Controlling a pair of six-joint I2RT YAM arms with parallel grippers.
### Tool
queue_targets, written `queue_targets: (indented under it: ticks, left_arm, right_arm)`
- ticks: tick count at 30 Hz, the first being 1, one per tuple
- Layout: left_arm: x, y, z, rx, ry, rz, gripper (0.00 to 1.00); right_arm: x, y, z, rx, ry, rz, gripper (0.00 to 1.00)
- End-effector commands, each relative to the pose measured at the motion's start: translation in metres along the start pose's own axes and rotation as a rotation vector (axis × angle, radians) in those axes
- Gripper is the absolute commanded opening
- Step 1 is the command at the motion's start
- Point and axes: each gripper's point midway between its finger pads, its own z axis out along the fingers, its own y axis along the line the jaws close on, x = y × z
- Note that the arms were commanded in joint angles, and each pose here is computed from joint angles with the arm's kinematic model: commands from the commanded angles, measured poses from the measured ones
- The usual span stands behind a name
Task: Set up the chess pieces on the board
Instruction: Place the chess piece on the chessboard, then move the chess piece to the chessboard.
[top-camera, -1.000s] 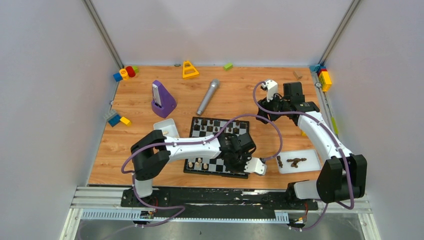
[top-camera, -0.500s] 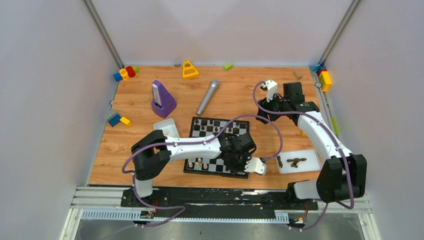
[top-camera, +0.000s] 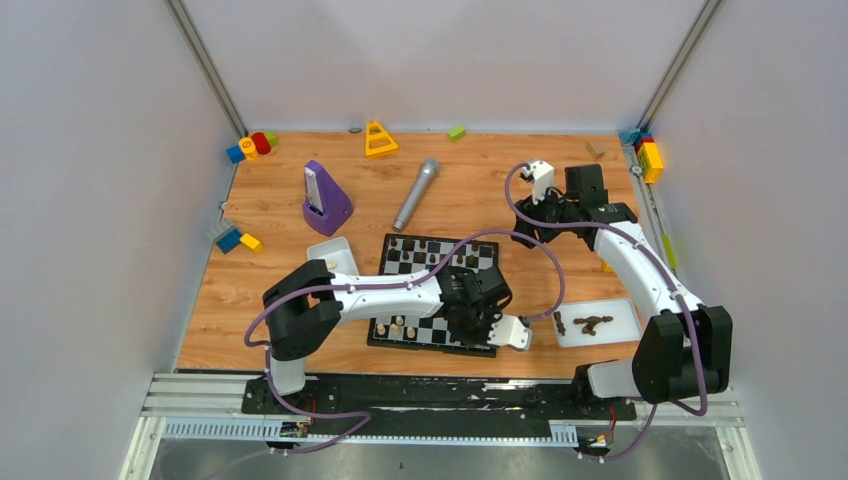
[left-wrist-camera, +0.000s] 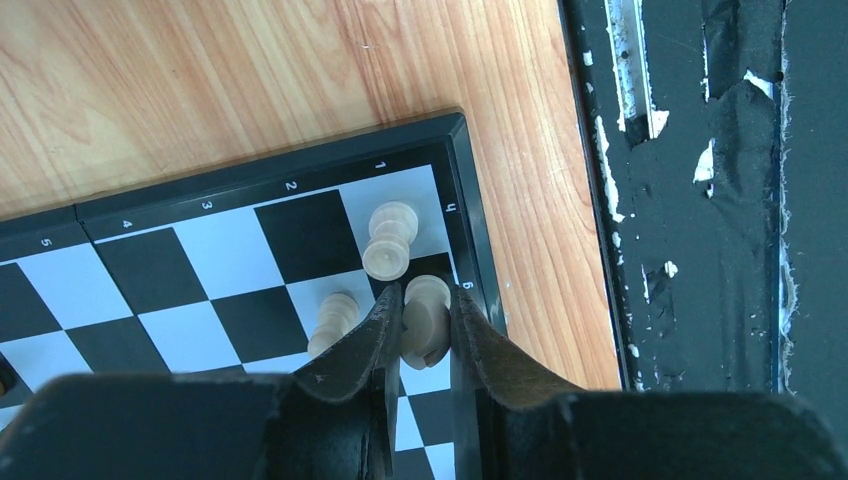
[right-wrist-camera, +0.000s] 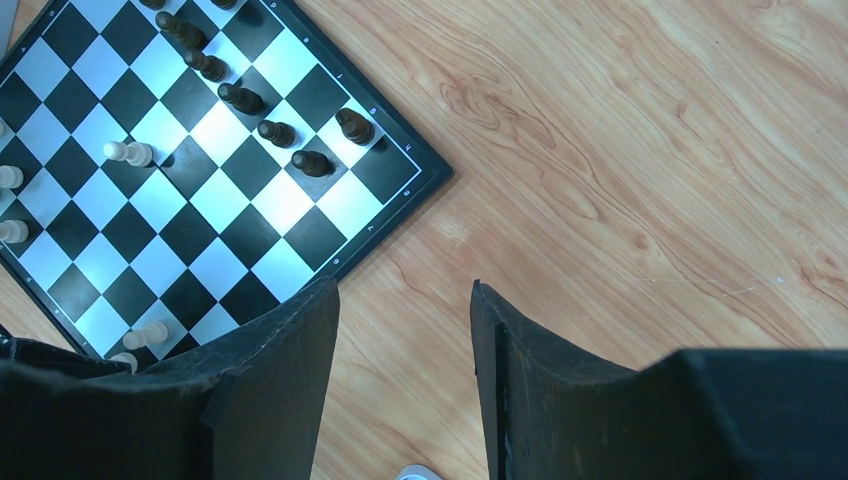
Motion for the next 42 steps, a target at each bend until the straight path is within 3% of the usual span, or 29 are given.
queue_targets:
  ticks: [1, 5, 13, 19, 24, 31, 42]
  left_arm:
    - [-0.013, 0.006, -0.003, -0.025, -0.026, 0.004, 0.31]
    - [-0.016, 0.013, -0.007, -0.065, -0.032, 0.001, 0.42]
    - [-0.024, 0.03, -0.035, -0.191, -0.056, 0.019, 0.54]
    - [-0.03, 0.03, -0.082, -0.284, -0.112, 0.074, 0.66]
    - [-0.022, 0.017, -0.128, -0.33, -0.184, 0.095, 0.85]
    - [0.039, 0.025, -0.185, -0.438, -0.22, -0.091, 0.95]
    - [0.135, 0.043, -0.258, -0.705, -0.299, -0.481, 0.94]
  right_arm:
    - [-0.01, 0.002, 0.002, -0.017, -0.029, -0.019, 0.52]
    - [-0.009, 0.003, 0.003, -0.019, -0.026, -0.021, 0.52]
    - [-0.01, 0.008, 0.004, -0.041, -0.03, -0.024, 0.52]
    - [-0.012, 0.032, 0.005, -0.16, -0.045, -0.03, 0.52]
    - [-0.016, 0.053, 0.004, -0.242, -0.059, -0.052, 0.51]
    - [-0.01, 0.115, 0.024, -0.362, 0.023, -0.216, 0.51]
    - [0.003, 0.191, 0.099, -0.463, 0.202, -0.406, 0.49]
